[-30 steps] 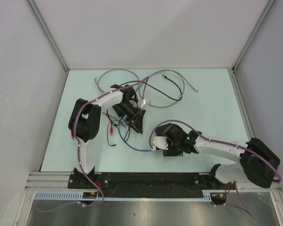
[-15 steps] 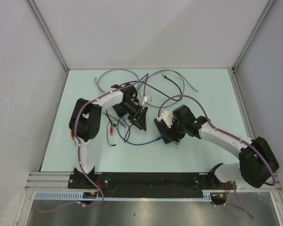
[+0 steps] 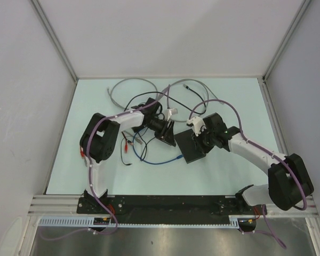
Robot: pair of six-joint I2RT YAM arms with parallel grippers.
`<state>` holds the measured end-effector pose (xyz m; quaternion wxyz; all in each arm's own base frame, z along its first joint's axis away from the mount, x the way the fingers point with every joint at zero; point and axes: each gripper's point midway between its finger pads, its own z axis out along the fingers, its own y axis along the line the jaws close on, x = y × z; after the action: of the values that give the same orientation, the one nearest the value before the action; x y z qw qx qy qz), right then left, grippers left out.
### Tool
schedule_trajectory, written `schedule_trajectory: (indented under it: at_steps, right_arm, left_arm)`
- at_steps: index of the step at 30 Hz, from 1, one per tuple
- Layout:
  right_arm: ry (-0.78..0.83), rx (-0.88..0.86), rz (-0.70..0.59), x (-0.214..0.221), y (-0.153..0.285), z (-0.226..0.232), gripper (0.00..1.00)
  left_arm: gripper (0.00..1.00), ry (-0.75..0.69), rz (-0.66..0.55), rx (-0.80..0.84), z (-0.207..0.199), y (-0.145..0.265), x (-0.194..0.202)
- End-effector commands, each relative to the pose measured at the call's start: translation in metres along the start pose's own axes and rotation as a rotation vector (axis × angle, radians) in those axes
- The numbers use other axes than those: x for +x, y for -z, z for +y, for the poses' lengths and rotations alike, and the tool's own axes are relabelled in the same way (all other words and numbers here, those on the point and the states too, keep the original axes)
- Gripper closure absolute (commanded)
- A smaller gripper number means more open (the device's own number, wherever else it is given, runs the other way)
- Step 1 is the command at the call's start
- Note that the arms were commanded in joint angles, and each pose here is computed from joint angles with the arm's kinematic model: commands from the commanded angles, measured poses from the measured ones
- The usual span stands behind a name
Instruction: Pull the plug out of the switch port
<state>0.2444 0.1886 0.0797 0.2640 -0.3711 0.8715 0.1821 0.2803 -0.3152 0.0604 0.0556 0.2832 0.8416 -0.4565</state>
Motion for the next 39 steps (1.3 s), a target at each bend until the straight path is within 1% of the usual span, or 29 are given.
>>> schedule_trajectory:
  at_steps: [1, 5, 9, 15, 18, 27, 28, 35, 38, 39]
  right_arm:
    - [-0.142, -0.078, -0.014, -0.008, -0.008, 0.009, 0.98]
    - [-0.147, -0.073, 0.028, 0.005, -0.016, 0.007, 0.99]
    - [-0.151, -0.022, 0.083, 0.024, -0.024, -0.002, 1.0]
    - [-0.149, -0.034, 0.101, 0.028, -0.03, 0.0, 1.0]
    - [-0.147, -0.033, 0.114, 0.031, -0.033, 0.0, 1.0]
    - [-0.138, -0.034, 0.126, 0.033, -0.036, 0.002, 1.0]
    - [-0.138, -0.034, 0.128, 0.033, -0.036, 0.002, 1.0]
    - [-0.13, -0.04, 0.136, 0.035, -0.038, 0.004, 1.0]
    - [-0.122, -0.042, 0.135, 0.035, -0.038, 0.005, 1.0]
    - [-0.122, -0.043, 0.136, 0.034, -0.038, 0.006, 1.0]
  left_arm:
    - [0.51, -0.048, 0.011, 0.022, -0.015, -0.025, 0.003]
    - [0.52, -0.043, 0.031, 0.022, -0.02, -0.034, 0.016]
    - [0.53, -0.035, 0.047, -0.012, -0.014, -0.04, 0.019]
    - [0.54, -0.043, 0.083, -0.005, -0.015, -0.056, 0.02]
    - [0.57, -0.033, 0.115, 0.003, -0.012, -0.064, 0.023]
    - [0.69, -0.03, 0.15, 0.014, -0.011, -0.073, 0.031]
    - [0.72, -0.042, 0.153, 0.009, -0.012, -0.074, 0.032]
    - [0.79, -0.051, 0.2, -0.024, -0.009, -0.083, 0.038]
    - [0.87, -0.065, 0.215, -0.06, -0.004, -0.087, 0.039]
    - [0.92, -0.063, 0.22, -0.075, -0.002, -0.087, 0.041]
